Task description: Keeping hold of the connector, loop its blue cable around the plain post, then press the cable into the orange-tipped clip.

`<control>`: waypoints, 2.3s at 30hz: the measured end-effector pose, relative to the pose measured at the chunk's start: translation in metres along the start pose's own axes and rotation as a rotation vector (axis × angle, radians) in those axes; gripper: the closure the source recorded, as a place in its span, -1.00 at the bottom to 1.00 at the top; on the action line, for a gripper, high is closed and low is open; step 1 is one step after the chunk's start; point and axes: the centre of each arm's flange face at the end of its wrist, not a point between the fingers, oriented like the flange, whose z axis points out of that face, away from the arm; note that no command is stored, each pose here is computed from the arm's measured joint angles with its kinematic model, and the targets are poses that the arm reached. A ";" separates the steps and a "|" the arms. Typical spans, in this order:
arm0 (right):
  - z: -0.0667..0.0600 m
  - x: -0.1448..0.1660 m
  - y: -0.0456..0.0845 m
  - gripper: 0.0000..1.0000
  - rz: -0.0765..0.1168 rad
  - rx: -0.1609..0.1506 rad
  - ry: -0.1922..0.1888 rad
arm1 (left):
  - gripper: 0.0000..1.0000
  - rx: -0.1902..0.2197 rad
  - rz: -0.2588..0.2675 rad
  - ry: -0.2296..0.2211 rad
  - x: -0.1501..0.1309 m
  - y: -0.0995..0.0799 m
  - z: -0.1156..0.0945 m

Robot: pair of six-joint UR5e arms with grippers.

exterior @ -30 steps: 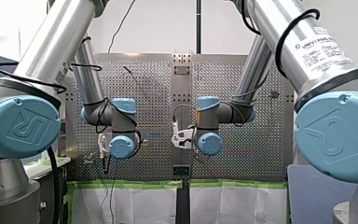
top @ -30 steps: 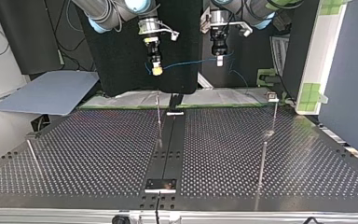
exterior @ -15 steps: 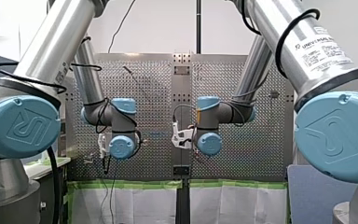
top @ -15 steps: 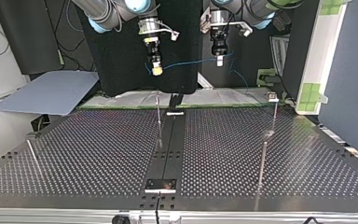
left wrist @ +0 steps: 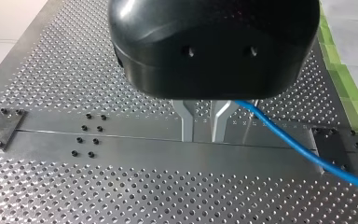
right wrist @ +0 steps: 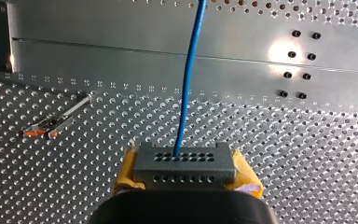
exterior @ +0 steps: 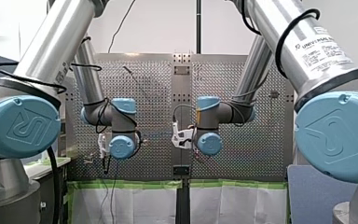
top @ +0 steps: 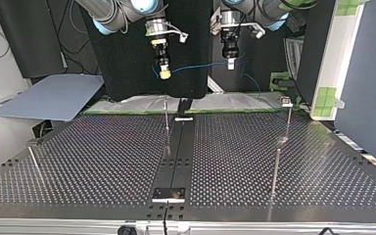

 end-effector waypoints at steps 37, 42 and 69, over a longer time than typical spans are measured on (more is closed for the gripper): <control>0.000 0.000 0.000 1.00 0.000 0.000 0.000 | 0.80 0.000 0.000 0.000 0.000 0.000 0.000; 0.000 0.000 0.000 1.00 0.000 0.000 0.000 | 0.80 0.000 0.000 0.000 0.000 0.000 0.000; 0.000 0.000 0.000 1.00 0.000 0.002 -0.001 | 0.80 0.043 0.043 0.050 0.014 -0.004 -0.007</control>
